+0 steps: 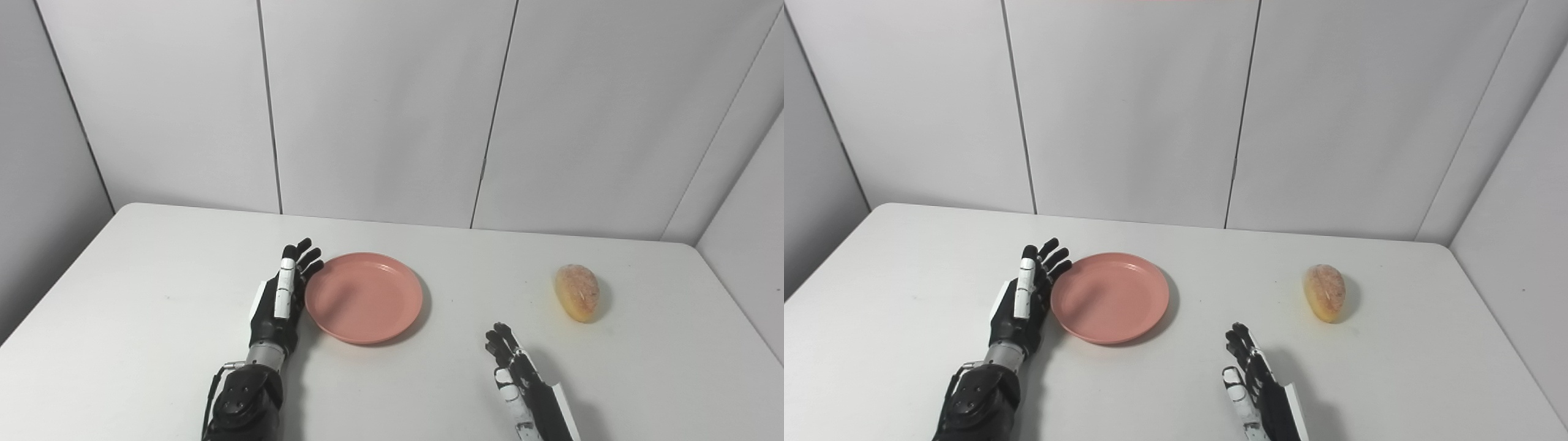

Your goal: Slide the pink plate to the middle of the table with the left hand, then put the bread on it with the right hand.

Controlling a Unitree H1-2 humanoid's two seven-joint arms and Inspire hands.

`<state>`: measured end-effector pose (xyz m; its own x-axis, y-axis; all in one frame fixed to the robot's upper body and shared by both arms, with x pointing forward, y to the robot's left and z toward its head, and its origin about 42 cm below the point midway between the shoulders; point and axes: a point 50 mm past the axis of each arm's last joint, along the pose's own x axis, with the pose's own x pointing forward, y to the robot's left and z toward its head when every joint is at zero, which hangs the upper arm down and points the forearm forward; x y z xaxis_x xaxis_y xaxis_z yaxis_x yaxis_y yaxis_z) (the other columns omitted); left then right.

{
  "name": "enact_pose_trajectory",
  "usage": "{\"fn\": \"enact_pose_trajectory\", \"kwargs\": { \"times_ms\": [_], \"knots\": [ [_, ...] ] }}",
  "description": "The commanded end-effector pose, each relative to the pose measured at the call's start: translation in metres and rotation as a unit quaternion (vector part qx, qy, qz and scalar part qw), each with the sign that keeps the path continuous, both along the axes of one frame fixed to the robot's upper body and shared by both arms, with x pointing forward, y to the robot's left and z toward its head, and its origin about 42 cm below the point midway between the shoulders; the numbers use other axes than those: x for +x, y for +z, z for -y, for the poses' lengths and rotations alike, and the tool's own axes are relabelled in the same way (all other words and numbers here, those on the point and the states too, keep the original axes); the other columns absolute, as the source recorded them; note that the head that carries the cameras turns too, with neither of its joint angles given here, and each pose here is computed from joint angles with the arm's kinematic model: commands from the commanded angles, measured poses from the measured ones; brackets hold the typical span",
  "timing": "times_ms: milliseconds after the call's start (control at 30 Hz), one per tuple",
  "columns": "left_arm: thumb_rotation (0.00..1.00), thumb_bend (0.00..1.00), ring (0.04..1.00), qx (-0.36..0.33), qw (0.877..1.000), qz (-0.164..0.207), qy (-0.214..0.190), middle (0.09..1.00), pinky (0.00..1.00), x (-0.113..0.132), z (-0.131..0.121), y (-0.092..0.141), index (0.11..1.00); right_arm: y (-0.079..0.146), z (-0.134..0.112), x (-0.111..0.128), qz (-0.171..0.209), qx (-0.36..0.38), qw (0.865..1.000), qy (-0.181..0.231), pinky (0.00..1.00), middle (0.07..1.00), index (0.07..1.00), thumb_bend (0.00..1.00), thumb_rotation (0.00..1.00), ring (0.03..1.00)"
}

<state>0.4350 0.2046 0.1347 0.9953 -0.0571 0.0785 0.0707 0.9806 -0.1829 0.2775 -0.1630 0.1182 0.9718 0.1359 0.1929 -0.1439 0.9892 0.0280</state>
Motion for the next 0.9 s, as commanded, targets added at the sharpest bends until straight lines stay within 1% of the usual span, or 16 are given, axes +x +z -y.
{"fn": "enact_pose_trajectory", "kwargs": {
  "times_ms": [0,133,400,533,667,867],
  "knots": [
    [1.0,0.74,0.899,-0.009,1.0,0.008,-0.012,0.907,0.94,0.0,-0.001,0.007,0.891,0.016,-0.007,0.008,0.023,0.009,1.0,0.009,1.0,0.93,0.939,0.64,0.85,0.943],
    [1.0,0.73,0.897,-0.015,1.0,0.006,-0.019,0.899,0.93,-0.001,-0.002,0.008,0.88,0.015,-0.011,0.009,0.019,0.013,1.0,0.014,0.98,0.937,0.943,0.64,0.85,0.938],
    [1.0,0.74,0.917,-0.044,0.998,0.002,-0.035,0.917,0.95,-0.001,-0.003,0.011,0.89,0.016,-0.018,0.01,0.02,0.007,1.0,0.01,0.98,0.93,0.94,0.63,0.86,0.933],
    [1.0,0.73,0.922,-0.045,0.998,0.002,-0.04,0.923,0.95,-0.002,-0.003,0.009,0.894,0.016,-0.019,0.008,0.015,0.012,1.0,0.013,1.0,0.93,0.941,0.64,0.86,0.94],
    [1.0,0.74,0.929,-0.048,0.998,-0.001,-0.05,0.932,0.96,-0.003,0.001,0.01,0.902,0.016,-0.018,0.008,0.014,0.011,1.0,0.013,0.97,0.934,0.939,0.63,0.87,0.933],
    [1.0,0.75,0.915,-0.051,0.997,-0.002,-0.055,0.921,0.95,-0.004,0.006,0.01,0.887,0.015,-0.018,0.008,0.013,0.013,1.0,0.015,0.99,0.933,0.943,0.64,0.86,0.936]
  ]
}}
